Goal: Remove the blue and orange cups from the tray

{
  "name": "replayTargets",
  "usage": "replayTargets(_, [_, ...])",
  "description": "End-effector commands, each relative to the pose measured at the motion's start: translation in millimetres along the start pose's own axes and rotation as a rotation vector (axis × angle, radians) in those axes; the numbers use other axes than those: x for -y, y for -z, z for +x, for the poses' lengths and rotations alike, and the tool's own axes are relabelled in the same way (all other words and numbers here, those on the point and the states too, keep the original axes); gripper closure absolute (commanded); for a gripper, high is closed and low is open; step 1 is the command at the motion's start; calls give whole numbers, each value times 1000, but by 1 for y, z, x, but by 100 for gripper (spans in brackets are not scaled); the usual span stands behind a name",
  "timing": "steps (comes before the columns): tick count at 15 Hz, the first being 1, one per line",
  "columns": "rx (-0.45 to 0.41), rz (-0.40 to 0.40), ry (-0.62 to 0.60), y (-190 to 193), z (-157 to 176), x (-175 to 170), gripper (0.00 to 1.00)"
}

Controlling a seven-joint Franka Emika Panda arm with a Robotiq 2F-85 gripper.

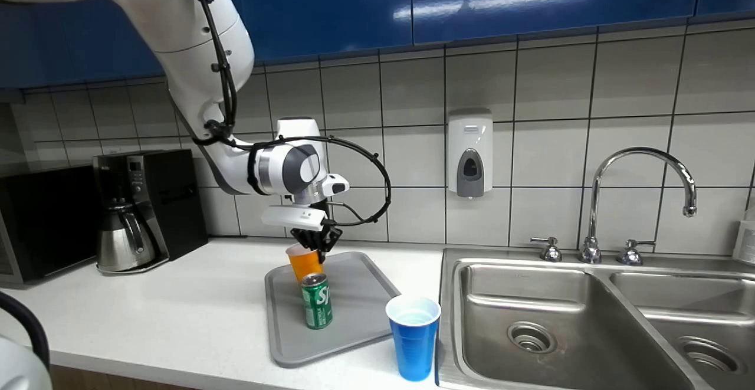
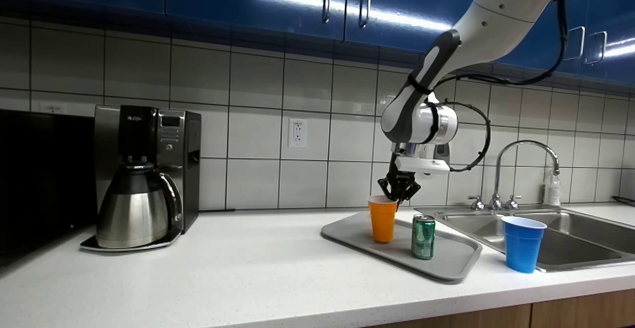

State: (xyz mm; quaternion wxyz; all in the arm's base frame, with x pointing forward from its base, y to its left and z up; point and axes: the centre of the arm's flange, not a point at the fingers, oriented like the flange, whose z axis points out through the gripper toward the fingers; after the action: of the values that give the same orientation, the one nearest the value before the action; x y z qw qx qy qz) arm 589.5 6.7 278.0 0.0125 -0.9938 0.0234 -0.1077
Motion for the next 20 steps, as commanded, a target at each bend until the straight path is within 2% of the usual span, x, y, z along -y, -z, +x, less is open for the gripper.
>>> replayTargets(1, [-16, 27, -1, 17, -2, 1, 99])
replayTargets(11, [-40, 91, -3, 45, -9, 27, 99])
replayTargets(20, [-29, 110, 33, 59, -29, 56, 99])
